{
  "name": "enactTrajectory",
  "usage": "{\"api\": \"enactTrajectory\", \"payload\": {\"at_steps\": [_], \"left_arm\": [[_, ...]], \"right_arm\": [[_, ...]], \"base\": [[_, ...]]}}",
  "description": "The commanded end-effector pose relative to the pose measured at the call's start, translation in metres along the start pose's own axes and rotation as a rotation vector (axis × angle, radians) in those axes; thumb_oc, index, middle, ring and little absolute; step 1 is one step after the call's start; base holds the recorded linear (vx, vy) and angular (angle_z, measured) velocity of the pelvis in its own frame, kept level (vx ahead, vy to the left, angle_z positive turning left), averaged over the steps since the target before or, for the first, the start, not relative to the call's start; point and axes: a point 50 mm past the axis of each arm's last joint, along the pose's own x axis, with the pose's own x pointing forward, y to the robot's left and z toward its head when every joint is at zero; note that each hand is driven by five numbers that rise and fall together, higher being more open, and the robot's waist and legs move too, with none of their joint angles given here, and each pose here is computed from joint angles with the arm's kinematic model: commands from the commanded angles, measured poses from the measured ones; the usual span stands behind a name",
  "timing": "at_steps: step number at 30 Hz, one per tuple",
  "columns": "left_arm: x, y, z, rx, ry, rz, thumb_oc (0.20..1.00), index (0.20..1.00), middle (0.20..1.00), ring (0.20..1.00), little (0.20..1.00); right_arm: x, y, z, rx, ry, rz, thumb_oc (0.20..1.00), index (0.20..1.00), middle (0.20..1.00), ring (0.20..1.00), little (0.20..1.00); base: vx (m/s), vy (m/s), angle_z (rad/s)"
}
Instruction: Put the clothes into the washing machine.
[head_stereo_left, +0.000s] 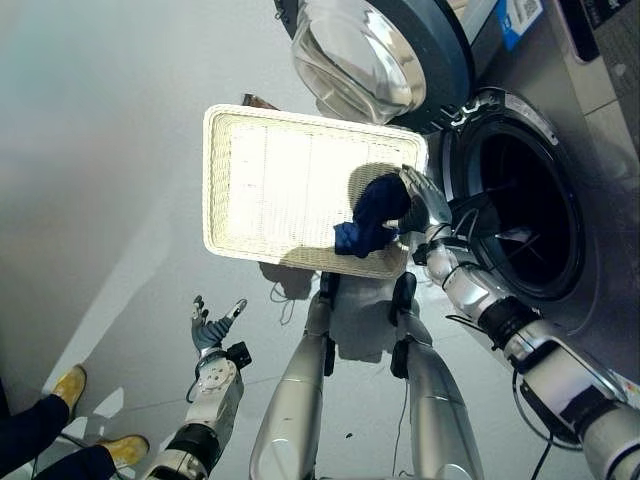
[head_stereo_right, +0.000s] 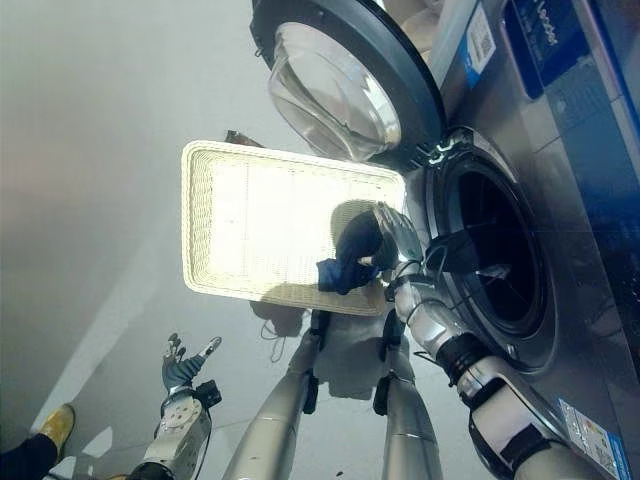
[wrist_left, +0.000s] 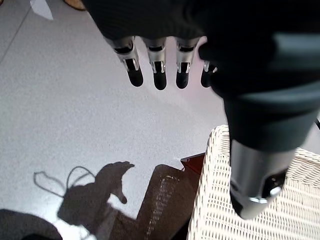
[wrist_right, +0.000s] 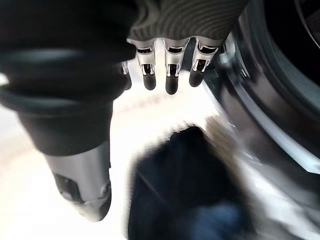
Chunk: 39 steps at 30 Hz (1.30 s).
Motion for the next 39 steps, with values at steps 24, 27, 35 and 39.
{"api": "enactTrajectory", "payload": {"at_steps": [24, 27, 35, 39], "left_arm": [[0.005, -0.02, 0.022, 0.013, -0.059, -0.086, 1.0, 1.0, 1.0, 1.0, 1.0], [0.002, -0.017, 0.017, 0.001, -0.048, -0.069, 1.0, 1.0, 1.0, 1.0, 1.0], [-0.008, -0.011, 0.003, -0.047, -0.012, -0.001, 1.0, 1.0, 1.0, 1.0, 1.0], [-0.01, -0.008, -0.001, -0.053, -0.002, 0.02, 1.0, 1.0, 1.0, 1.0, 1.0]], "right_arm": [[0.005, 0.008, -0.023, 0.394, 0.259, 0.074, 1.0, 1.0, 1.0, 1.0, 1.0], [0.001, 0.003, -0.02, 0.646, 0.277, -0.049, 1.0, 1.0, 1.0, 1.0, 1.0], [-0.033, -0.008, -0.024, 1.19, 0.267, -0.408, 1.0, 1.0, 1.0, 1.0, 1.0], [-0.043, -0.022, -0.032, 1.239, 0.258, -0.586, 1.0, 1.0, 1.0, 1.0, 1.0]], "base": [[0.02, -0.019, 0.06], [0.01, 0.08, -0.02], [0.0, 0.096, -0.11], [0.0, 0.052, -0.1]]}}
